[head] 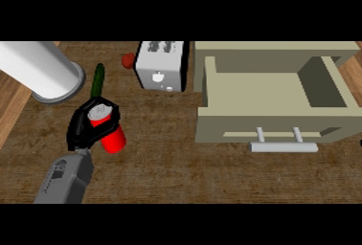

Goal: Pick up the can, place it into the drawer and close the drawer

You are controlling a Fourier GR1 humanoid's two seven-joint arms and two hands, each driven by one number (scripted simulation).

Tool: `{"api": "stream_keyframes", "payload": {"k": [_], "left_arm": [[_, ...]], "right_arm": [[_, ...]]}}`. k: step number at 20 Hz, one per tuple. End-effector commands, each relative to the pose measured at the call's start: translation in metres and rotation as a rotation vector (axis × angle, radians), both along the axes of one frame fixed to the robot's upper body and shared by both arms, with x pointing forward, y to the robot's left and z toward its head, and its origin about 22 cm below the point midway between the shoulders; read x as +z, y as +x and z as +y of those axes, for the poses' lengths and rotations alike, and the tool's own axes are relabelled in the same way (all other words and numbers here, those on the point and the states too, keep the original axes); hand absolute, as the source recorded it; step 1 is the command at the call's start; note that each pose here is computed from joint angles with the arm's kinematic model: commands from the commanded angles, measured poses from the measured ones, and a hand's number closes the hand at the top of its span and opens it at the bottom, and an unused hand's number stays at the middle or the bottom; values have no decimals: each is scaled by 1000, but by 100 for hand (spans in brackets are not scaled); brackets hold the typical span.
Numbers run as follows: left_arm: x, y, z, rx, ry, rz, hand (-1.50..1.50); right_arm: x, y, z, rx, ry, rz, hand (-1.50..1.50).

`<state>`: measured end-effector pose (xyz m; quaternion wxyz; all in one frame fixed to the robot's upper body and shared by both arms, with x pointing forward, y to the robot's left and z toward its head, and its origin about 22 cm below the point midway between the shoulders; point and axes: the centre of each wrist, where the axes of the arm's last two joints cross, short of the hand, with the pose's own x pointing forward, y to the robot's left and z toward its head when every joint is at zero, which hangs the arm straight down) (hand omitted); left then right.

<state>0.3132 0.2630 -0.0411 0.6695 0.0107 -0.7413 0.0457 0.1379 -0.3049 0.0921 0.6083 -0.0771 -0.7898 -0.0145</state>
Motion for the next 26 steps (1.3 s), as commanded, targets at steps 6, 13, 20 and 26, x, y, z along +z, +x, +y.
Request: {"api": "stream_keyframes", "payload": {"k": [6,13,20,26], "left_arm": [[77,9,-47,-84,53,-89,150],[137,32,-106,-150,66,-82,150],[177,35,-162,-191,115,-115,150],[237,49,-206,-196,130,-166,150]], "right_arm": [[-2,0,-3,-14,-6,3,-150],[6,-1,2,-3,-7,0,-150],[12,-8,-2,-8,0,-15,-150],[3,-4,-2,4,6,-13,-150]]}}
